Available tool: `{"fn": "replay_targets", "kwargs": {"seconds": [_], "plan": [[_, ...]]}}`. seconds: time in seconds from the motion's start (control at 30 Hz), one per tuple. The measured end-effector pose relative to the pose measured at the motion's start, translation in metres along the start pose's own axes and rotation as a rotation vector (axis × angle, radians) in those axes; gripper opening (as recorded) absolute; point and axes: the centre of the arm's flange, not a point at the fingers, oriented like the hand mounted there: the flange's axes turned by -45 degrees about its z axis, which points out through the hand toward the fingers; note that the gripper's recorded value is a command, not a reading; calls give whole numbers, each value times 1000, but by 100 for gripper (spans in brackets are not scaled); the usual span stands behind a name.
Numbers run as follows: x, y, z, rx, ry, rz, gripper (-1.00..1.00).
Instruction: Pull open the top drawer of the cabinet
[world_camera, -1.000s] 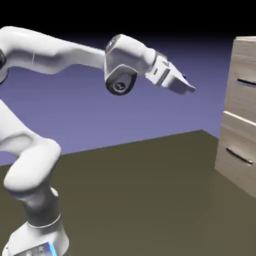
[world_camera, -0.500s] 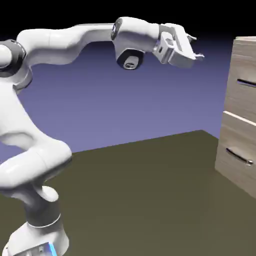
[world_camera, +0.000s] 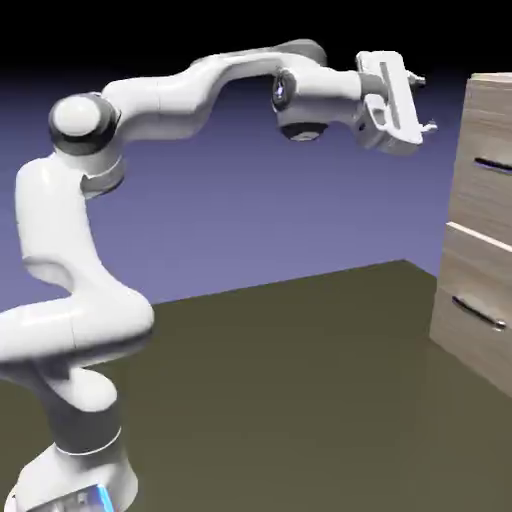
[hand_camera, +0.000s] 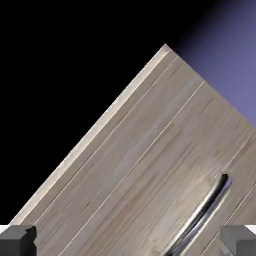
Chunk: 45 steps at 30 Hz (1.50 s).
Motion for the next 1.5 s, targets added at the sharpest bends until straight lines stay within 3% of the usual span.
{"fn": "replay_targets", "kwargs": {"seconds": [0.57,0.9,0.93,1.5], "plan": [[-49,103,141,117,-39,623,0],[-49,97,189,117,-39,622,0],[-50,97,191,117,-39,623,-100],[-51,109,106,115,-41,621,-100]]}}
